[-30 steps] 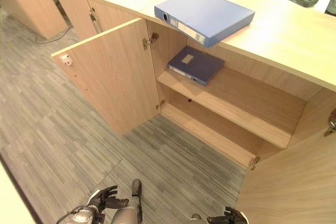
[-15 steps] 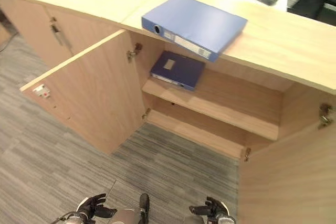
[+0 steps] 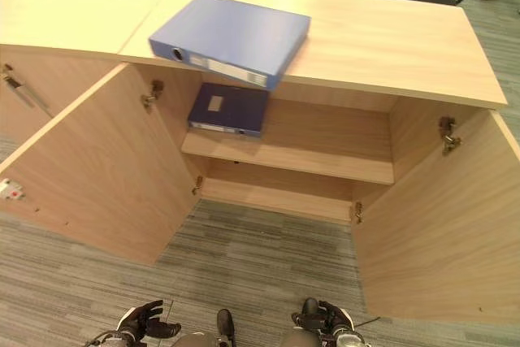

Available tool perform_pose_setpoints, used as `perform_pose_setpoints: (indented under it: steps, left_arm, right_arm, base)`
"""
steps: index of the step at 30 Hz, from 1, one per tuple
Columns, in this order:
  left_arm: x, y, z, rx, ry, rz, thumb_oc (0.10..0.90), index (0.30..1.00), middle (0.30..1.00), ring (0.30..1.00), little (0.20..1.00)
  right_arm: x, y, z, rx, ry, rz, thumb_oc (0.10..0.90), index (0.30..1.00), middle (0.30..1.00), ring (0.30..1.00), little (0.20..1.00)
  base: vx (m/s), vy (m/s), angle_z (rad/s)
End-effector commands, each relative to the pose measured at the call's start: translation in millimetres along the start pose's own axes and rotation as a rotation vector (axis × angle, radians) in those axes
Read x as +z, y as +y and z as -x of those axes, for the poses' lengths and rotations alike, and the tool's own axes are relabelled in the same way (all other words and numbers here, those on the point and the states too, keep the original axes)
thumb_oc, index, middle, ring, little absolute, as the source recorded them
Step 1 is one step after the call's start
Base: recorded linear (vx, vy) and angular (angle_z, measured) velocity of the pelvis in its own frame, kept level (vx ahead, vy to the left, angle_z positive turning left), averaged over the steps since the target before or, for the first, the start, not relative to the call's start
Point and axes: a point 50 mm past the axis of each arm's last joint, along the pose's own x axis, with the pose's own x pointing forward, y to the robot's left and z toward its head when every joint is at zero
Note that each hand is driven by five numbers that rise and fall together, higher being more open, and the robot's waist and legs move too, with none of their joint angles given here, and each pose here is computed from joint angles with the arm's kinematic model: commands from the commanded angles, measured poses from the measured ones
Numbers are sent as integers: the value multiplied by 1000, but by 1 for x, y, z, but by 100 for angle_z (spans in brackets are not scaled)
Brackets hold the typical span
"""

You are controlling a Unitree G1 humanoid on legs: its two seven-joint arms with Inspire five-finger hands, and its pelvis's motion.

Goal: Put the empty folder in the office cabinet

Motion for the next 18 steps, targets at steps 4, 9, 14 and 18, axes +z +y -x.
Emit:
perform_pose_setpoints:
  steps: [4,9,14,18]
  left_arm:
    - [18,8,-3,34,-74,-4,800,900,900,900,900]
    - [13,4,-3,17,-47,-1,800,900,900,900,900]
    - [14,-1,-3,-2,-54,8,800,900,900,900,900]
    - [13,-4,-2,-8,-53,5,800,900,900,900,900]
  right_arm:
    - [-11,-44,6,-112,36,67,800,900,900,900,900]
    - [-28,-64,13,-154,100,92,800,900,900,900,900]
    - [-26,-77,15,-190,100,93,800,900,900,900,900]
    - [-21,-82,15,-200,90,96,800,900,900,900,900]
  base:
    - [194,-204,-6]
    - [130,-253,-6]
    - [90,-206,-7]
    - [114,-83,-4]
